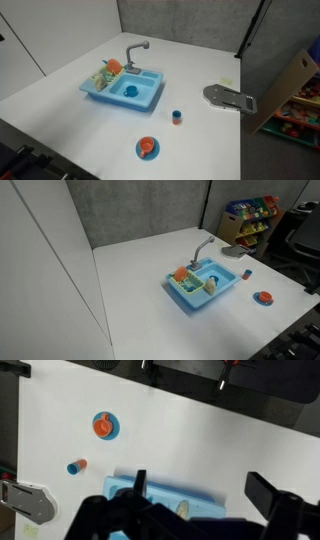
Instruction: Put the orange cup in the cup in the sink
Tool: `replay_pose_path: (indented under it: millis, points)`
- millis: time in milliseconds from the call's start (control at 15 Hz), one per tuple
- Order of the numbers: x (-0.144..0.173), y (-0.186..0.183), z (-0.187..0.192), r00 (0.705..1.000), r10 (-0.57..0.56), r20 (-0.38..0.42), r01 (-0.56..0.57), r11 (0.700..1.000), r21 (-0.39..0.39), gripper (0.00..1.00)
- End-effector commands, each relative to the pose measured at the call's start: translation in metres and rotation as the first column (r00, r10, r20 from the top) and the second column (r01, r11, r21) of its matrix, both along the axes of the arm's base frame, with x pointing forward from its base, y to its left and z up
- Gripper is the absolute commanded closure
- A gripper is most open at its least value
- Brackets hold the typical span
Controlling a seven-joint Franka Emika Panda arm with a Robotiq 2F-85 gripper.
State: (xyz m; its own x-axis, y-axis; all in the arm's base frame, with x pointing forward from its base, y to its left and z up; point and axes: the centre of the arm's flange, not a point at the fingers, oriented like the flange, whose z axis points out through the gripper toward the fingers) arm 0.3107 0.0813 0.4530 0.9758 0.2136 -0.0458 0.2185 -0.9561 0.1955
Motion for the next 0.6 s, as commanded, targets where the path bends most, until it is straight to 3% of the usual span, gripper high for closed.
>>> replay_pose_path:
  millis: [0, 533]
  points:
    - [0.0, 0.0, 0.0, 1.0, 0.0, 0.0, 0.0, 1.0, 0.0, 0.0]
    - [0.018, 0.001, 0.016, 1.0, 0.006, -0.005, -0.006, 0.999, -0.036, 0.0]
